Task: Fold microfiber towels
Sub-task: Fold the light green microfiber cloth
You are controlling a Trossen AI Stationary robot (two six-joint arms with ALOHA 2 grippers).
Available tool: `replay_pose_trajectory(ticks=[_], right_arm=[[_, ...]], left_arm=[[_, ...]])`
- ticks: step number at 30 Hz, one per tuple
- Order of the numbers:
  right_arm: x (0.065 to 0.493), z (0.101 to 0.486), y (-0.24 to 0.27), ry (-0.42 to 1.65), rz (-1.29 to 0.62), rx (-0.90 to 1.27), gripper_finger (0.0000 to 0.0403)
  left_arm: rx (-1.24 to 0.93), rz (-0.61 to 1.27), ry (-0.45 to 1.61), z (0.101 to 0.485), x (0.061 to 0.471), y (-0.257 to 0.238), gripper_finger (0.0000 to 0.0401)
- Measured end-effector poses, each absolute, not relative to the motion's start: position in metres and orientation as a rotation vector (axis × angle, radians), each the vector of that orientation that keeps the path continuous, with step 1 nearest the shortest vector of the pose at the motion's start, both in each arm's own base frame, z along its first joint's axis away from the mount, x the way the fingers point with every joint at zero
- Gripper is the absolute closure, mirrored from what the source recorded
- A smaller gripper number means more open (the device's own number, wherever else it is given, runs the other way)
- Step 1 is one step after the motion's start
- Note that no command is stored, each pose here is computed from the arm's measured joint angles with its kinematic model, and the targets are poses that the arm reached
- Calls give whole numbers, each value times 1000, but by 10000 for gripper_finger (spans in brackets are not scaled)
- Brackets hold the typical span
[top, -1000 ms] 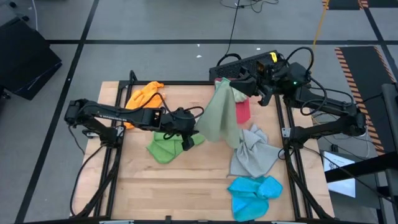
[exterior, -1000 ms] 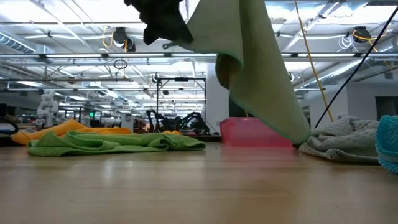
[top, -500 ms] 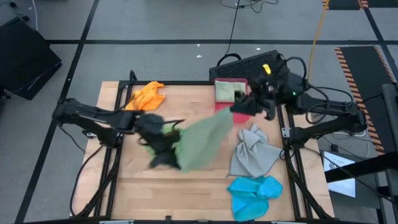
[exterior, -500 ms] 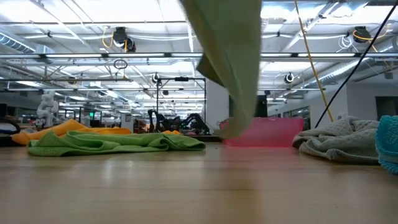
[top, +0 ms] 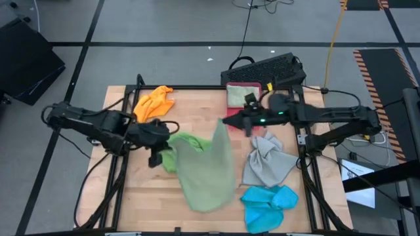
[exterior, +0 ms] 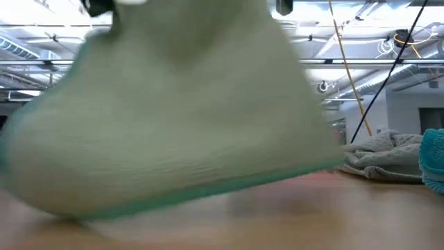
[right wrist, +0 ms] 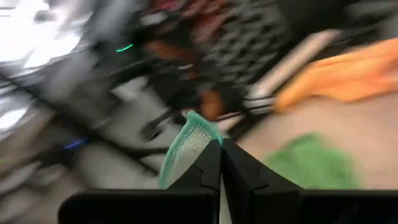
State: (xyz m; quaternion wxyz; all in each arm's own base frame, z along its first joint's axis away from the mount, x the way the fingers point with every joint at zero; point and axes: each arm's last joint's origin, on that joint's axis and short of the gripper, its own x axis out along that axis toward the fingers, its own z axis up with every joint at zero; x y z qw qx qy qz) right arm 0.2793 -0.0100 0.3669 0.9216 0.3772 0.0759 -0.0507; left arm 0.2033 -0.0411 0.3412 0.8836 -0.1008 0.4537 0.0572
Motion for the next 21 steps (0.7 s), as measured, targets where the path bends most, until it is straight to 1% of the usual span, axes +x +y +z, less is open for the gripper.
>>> replay_pose_trajectory(ticks=[2, 6, 9, 12, 14, 16, 19, 21], right_arm=[[288, 349, -17, 178, -234, 750, 403], [299, 316, -32, 205, -400, 721, 403], [303, 296, -41, 245, -450, 751, 403], [304, 285, -42, 271, -409, 770, 403], [303, 281, -41, 280, -379, 786, 403], [302, 277, -39, 302, -354, 817, 403], [302, 279, -35, 335, -257, 869, 403], [302, 283, -29, 349, -133, 904, 403]], left_arm=[[-155, 191, 1009, 327, 204, -31, 398], [-132, 215, 1064, 303, 207, -16, 391], [-151, 246, 1097, 286, 207, -8, 390], [-212, 223, 1098, 280, 208, -4, 397], [-279, 170, 1083, 280, 210, -6, 396], [-350, 76, 1046, 281, 215, -11, 392], [-476, -174, 981, 287, 223, -24, 392], [-555, -348, 934, 294, 227, -35, 397]])
